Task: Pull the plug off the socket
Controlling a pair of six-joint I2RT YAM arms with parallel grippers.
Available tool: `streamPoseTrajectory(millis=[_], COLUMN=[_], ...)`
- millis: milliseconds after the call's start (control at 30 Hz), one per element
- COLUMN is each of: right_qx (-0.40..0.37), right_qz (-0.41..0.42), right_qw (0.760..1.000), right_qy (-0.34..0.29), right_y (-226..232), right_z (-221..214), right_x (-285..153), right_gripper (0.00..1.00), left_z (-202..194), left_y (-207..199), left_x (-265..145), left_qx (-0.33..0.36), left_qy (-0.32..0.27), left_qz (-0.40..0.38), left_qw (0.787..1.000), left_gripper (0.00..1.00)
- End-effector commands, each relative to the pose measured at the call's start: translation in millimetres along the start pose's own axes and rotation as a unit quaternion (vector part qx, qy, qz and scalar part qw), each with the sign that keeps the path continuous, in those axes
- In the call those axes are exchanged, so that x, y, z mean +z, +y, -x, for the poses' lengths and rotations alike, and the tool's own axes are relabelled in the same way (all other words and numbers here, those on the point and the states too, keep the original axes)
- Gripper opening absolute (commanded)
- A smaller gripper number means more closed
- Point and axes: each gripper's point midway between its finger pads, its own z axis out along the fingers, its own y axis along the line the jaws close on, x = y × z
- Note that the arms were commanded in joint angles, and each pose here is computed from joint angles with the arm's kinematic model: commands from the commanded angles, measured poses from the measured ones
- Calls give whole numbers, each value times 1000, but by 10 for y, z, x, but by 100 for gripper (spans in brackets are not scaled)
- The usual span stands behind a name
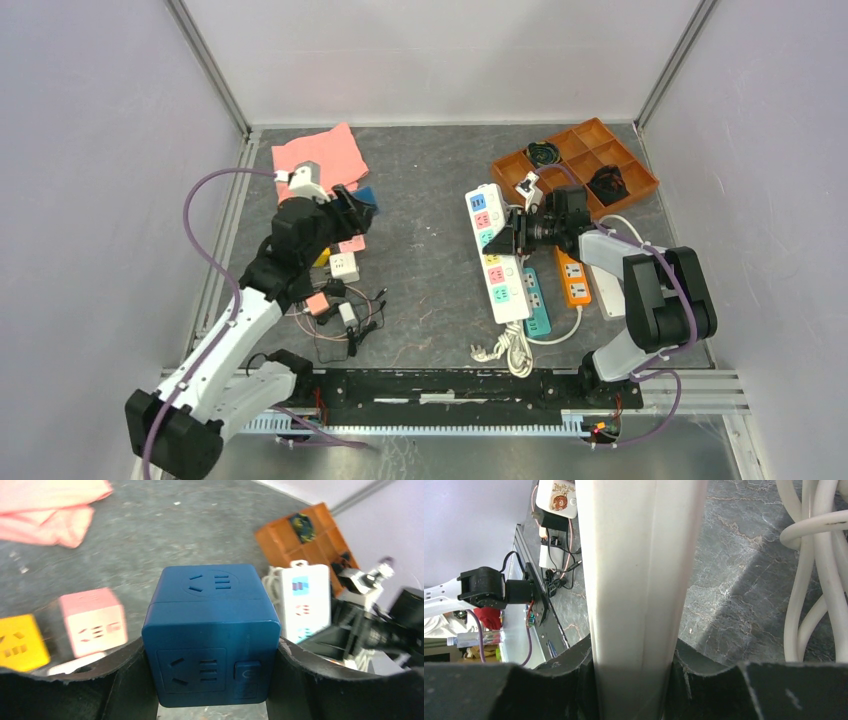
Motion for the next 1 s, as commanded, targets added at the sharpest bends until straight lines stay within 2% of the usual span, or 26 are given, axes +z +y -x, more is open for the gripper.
streamPoseTrajectory(millis=[0,200,367,467,600,967], right_qx=[-89,-87,-89,-86,-86,-88], right_qz=[1,6,9,11,13,13], right_qw=[996,996,996,996,996,996], right_qy=[-17,-14,-16,-14,-14,-14], right_y=[-82,-78,-62,-72,-63,-57], right_z=[67,52,58,46,51,56], right_x=[16,26,21,29,29,28], right_gripper=[0,0,0,0,0,0], left_z=[129,401,425,406,298,92], left_y=[241,739,1173,1344,1570,1973], left_x=[92,414,704,819,939,1029], left_qx=[-50,-128,-199,-208,-211,-223], left_qy=[-7,-13,0,9,27,55], left_qz=[-16,51,98,129,171,213], left_qw=[999,990,975,969,962,950], left_gripper=[3,5,6,11,12,16])
